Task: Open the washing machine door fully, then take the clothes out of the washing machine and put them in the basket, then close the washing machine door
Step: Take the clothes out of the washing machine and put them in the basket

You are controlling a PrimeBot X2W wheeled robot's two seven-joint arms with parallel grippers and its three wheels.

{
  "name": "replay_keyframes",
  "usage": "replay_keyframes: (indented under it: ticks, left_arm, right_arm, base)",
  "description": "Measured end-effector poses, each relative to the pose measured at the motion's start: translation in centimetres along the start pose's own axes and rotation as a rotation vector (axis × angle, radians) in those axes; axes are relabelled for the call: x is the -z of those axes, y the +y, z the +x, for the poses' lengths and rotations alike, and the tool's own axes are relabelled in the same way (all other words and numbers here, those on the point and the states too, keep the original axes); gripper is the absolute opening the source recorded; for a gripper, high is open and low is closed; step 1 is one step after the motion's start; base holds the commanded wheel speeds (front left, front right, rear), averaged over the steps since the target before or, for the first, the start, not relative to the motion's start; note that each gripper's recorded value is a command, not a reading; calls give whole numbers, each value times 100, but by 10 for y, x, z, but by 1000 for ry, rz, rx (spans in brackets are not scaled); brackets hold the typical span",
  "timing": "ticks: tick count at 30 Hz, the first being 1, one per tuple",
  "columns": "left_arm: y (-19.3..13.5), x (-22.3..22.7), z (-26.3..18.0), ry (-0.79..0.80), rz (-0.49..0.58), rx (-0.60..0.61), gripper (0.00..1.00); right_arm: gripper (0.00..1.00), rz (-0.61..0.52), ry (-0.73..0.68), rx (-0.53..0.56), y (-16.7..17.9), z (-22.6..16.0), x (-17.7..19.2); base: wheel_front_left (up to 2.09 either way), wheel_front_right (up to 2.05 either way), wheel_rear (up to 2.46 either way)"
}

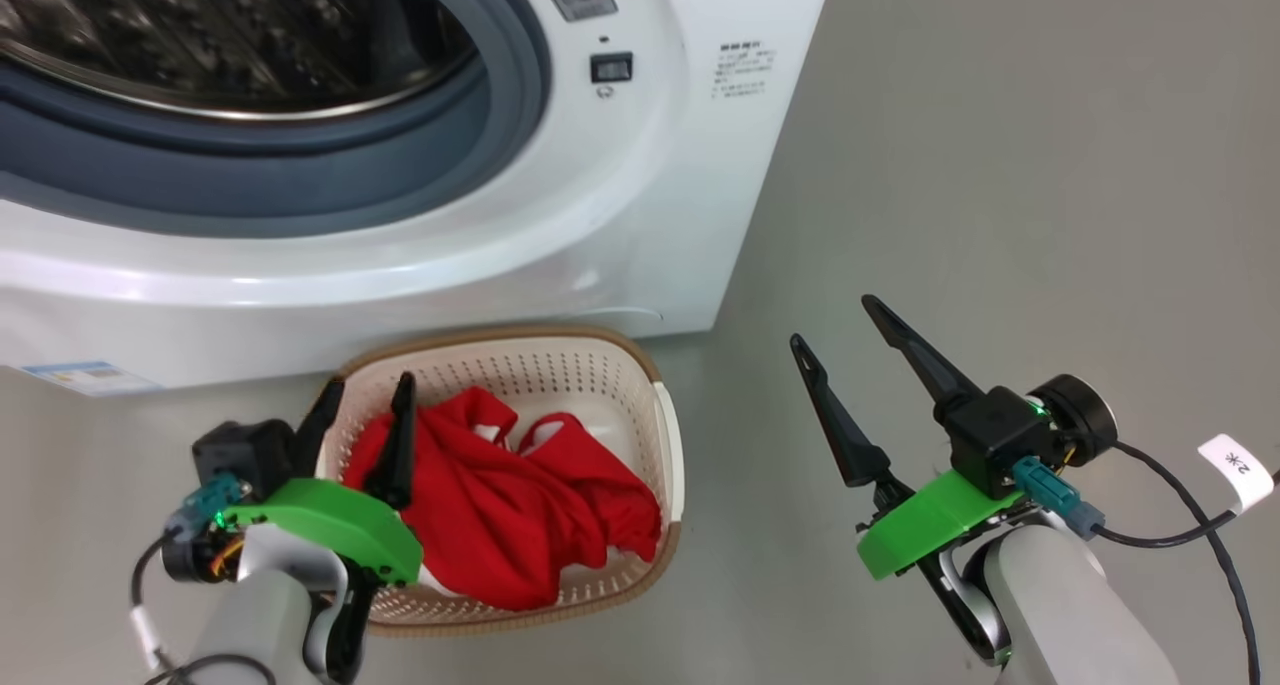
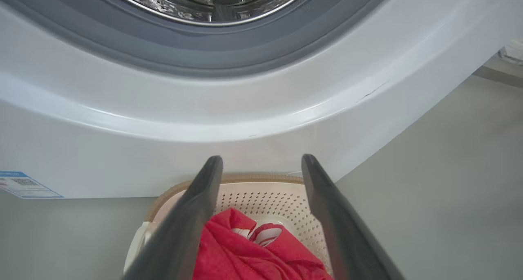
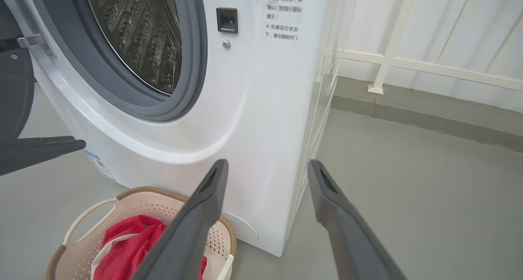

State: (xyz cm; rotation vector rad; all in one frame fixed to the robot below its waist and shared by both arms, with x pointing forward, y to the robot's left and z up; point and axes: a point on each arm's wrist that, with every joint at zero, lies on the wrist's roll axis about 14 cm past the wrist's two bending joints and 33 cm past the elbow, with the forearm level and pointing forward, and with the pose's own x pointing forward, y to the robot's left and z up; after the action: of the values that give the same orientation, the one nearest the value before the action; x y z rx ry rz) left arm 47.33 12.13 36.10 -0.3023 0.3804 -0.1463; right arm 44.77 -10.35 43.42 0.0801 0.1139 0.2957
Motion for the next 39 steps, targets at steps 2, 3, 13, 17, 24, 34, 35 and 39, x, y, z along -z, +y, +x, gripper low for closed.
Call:
replay_keyframes:
  ticks: [2,3,13,17,24,34,35,39]
  left_arm:
    - [-2,-16,-6,-56,3,10,100]
    - [-2,-22,-9,-78,0,6,100]
    - [-13,-84,-42,-292,24,31,100]
    - [-14,-102,-54,-355,36,28,100]
    - [-16,-137,-76,-480,52,22,100]
    - [-13,-137,-106,-504,128,2,100]
    - [-11,-137,-109,-505,131,-3,100]
    - [-7,-135,-118,-510,141,-20,100]
  right_arm:
    - [100,-2,-14,0,1,-2,-6]
    - [100,-3,-20,2,1,-3,-8]
    - [100,-15,-95,42,-6,-18,-37]
    - [100,-18,-113,46,-6,-24,-44]
    - [100,-19,-147,87,-15,-39,-55]
    - [100,-24,-220,151,-28,-68,-78]
    - [100,-26,-229,155,-29,-70,-80]
    - [100,-27,-245,174,-32,-80,-85]
  base:
    - [0,0,0]
    - [0,0,0]
    - [0,0,0]
    - [0,0,0]
    - [0,0,0]
    - [0,0,0]
    - [0,0,0]
    - [0,0,0]
